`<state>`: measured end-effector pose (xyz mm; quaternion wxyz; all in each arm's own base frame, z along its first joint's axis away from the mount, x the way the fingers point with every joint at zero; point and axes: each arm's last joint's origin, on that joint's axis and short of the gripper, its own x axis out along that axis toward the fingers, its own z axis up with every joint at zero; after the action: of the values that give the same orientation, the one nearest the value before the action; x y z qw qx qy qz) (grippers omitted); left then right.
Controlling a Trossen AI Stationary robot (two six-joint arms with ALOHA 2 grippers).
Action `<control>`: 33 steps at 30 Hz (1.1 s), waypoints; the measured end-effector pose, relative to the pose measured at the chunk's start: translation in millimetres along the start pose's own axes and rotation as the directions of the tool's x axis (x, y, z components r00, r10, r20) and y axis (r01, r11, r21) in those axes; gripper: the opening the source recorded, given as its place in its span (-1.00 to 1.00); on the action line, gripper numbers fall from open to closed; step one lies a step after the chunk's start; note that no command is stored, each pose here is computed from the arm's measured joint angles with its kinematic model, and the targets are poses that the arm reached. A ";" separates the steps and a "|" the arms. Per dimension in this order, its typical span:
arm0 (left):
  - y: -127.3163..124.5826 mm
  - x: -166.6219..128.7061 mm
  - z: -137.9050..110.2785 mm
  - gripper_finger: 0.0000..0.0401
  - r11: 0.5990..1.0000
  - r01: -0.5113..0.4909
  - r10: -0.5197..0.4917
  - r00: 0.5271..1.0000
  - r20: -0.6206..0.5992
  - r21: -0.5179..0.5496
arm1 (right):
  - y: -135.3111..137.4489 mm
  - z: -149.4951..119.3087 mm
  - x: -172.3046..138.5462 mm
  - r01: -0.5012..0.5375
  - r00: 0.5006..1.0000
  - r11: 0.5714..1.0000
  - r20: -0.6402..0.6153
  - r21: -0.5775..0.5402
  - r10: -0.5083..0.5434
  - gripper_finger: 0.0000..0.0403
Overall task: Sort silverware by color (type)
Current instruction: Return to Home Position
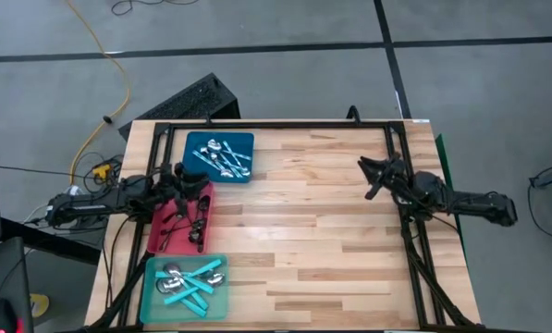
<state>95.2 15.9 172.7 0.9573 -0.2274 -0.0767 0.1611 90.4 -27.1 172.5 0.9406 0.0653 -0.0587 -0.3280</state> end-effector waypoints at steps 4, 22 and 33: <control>-1.6 0.0 2.5 -0.17 0.999 0.022 -0.023 0.999 0.023 0.046 | -3.5 0.7 1.6 0.026 1.000 1.000 0.008 -0.004 -0.026 -0.49; -2.7 -0.2 -2.7 -0.17 0.976 0.118 -0.108 0.992 -0.065 0.184 | -10.5 -0.3 5.6 -0.038 0.999 0.996 -0.015 -0.081 0.037 -0.49; -1.6 -0.1 -2.1 -0.17 0.963 0.076 -0.066 0.997 -0.045 0.257 | -10.5 -0.5 5.7 -0.045 0.999 0.999 -0.019 -0.002 0.045 -0.49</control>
<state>96.0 13.7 171.5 0.9852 -0.1005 -0.0460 0.1312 88.5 -38.7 170.6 0.9483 0.0659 -0.0511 -0.3061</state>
